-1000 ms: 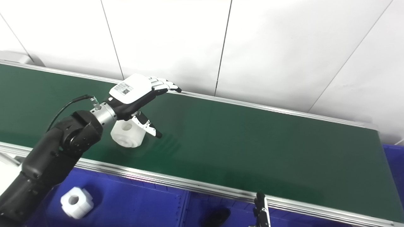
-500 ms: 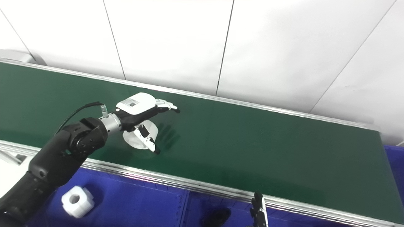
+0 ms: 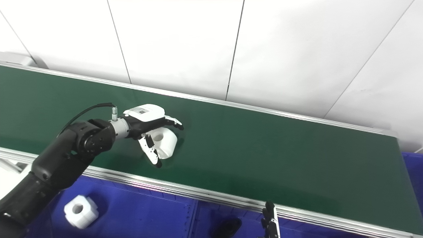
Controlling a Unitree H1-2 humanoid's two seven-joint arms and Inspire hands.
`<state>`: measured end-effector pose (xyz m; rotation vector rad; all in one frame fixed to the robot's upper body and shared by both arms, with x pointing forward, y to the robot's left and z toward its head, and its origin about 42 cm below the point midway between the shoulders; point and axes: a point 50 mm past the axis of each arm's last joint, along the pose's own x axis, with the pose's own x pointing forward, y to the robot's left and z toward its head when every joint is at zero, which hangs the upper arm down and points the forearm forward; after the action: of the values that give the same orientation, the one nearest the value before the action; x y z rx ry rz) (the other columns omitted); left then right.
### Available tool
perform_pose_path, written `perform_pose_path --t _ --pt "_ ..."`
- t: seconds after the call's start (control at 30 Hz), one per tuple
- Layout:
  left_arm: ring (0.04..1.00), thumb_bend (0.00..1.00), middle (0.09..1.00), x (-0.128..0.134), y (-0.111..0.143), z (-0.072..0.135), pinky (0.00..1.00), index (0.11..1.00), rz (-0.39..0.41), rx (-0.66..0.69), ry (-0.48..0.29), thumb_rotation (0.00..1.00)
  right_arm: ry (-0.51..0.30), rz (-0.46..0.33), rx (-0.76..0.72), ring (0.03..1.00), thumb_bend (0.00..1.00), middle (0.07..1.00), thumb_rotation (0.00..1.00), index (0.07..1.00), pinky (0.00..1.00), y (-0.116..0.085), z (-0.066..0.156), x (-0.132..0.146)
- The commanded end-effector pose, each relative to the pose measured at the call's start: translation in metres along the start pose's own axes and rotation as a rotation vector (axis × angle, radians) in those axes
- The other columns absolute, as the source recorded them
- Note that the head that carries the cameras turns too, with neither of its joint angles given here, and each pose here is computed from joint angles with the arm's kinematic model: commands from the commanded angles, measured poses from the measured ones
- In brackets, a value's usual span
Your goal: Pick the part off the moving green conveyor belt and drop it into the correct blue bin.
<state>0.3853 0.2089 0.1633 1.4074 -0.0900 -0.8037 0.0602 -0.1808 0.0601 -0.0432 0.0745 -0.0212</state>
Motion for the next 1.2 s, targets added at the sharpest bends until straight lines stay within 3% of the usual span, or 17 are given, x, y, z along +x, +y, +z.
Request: perform_pose_path --t 0.0,0.1,0.17,0.2,0.27,0.43,0.7,0.97,1.17 --pt "0.809 0.99 0.823 0.0 0.021 -0.007 0.69 0.798 0.119 0.071 0.01 0.18 -0.018 0.002 0.008 0.994 0.68 1.0 1.0 1.0 0.98 0.002 0.008 -0.002" --pt "0.741 0.98 0.781 0.003 0.015 -0.008 0.63 0.76 0.171 0.073 0.017 0.1 -0.015 -0.002 0.01 0.991 0.69 1.0 1.0 1.0 0.98 0.003 0.009 -0.003" --pt "0.655 0.95 0.697 0.007 0.008 -0.008 0.58 0.685 0.199 0.054 0.021 0.03 -0.017 -0.003 0.011 0.989 0.7 1.0 1.0 1.0 0.97 0.003 0.009 -0.003" --pt "0.58 0.66 0.627 0.009 0.005 -0.007 0.51 0.555 0.205 0.022 0.022 0.05 -0.018 -0.002 0.013 0.989 0.69 1.0 1.0 1.0 0.97 0.003 0.009 -0.003" --pt "0.437 0.55 0.513 0.013 -0.004 -0.007 0.36 0.499 0.214 -0.054 0.011 0.01 -0.018 -0.002 0.014 0.988 0.69 1.0 1.0 1.0 0.96 0.003 0.009 -0.003" --pt "0.4 0.53 0.465 0.016 -0.03 0.002 0.33 0.497 0.243 -0.185 -0.009 0.0 -0.014 -0.007 0.013 0.981 0.7 1.0 1.0 1.0 0.96 0.004 0.01 -0.004" --pt "0.425 0.52 0.479 0.014 -0.039 0.014 0.37 0.492 0.288 -0.284 -0.04 0.0 -0.008 -0.007 0.014 0.978 0.7 1.0 1.0 1.0 0.95 0.004 0.012 -0.003" --pt "0.424 0.52 0.479 0.002 -0.021 0.007 0.36 0.491 0.31 -0.267 -0.061 0.0 0.0 -0.008 0.014 0.976 0.71 1.0 1.0 1.0 0.94 0.005 0.012 -0.003" --pt "0.433 0.52 0.48 -0.032 0.006 0.003 0.38 0.49 0.363 -0.239 -0.121 0.0 0.002 -0.008 0.016 0.976 0.74 1.0 1.0 1.0 0.94 0.004 0.013 0.0"
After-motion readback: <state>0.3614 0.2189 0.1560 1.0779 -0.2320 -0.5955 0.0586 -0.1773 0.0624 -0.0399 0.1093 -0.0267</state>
